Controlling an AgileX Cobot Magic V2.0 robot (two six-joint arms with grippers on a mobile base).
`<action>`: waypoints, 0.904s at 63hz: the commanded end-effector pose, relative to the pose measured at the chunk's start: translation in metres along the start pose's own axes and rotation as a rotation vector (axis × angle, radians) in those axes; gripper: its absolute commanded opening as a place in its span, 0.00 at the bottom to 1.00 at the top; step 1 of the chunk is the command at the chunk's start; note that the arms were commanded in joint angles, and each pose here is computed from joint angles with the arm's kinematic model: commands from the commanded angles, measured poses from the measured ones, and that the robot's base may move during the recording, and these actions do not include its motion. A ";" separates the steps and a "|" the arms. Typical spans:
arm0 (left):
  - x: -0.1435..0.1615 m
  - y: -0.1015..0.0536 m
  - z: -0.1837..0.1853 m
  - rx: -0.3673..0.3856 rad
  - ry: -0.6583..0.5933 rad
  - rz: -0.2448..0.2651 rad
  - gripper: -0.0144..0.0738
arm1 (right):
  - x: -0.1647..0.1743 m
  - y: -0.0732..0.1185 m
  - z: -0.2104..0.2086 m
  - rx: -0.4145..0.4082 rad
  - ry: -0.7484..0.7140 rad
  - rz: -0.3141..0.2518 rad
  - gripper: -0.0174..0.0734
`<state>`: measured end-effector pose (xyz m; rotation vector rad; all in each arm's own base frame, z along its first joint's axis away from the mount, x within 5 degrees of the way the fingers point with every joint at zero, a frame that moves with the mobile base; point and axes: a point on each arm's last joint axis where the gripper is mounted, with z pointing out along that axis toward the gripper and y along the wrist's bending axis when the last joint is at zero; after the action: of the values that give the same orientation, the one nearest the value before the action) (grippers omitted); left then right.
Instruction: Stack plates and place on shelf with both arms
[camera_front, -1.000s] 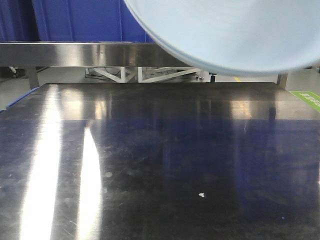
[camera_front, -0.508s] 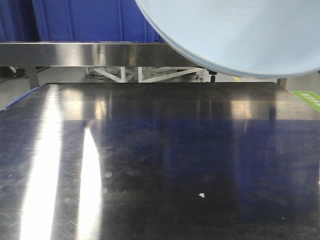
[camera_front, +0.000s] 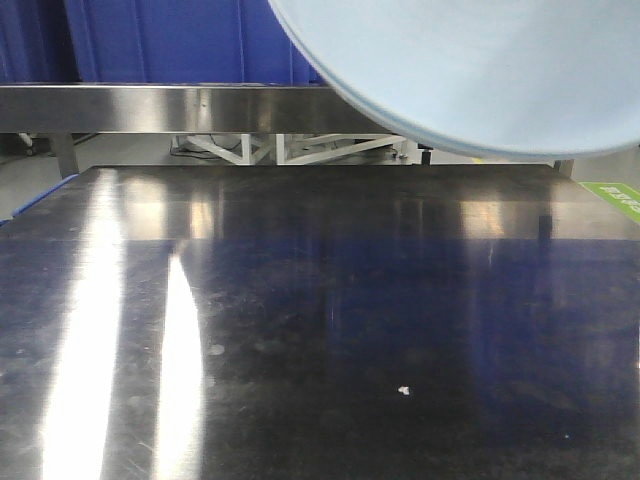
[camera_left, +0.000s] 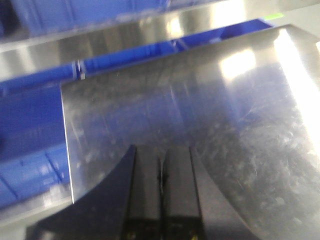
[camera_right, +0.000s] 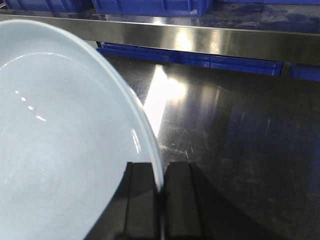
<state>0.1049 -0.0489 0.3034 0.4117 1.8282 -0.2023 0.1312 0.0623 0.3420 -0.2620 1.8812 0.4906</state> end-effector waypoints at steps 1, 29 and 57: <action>-0.015 -0.004 -0.002 0.042 -0.091 0.027 0.26 | -0.017 0.002 -0.006 0.001 -0.126 0.006 0.25; -0.015 -0.004 -0.002 0.042 -0.091 0.027 0.26 | -0.017 0.002 -0.006 0.001 -0.126 0.006 0.25; -0.015 -0.004 -0.002 0.042 -0.091 0.027 0.26 | -0.017 0.002 -0.006 0.001 -0.126 0.006 0.25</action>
<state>0.1050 -0.0496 0.3038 0.4242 1.8126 -0.2014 0.1312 0.0623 0.3420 -0.2620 1.8812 0.4906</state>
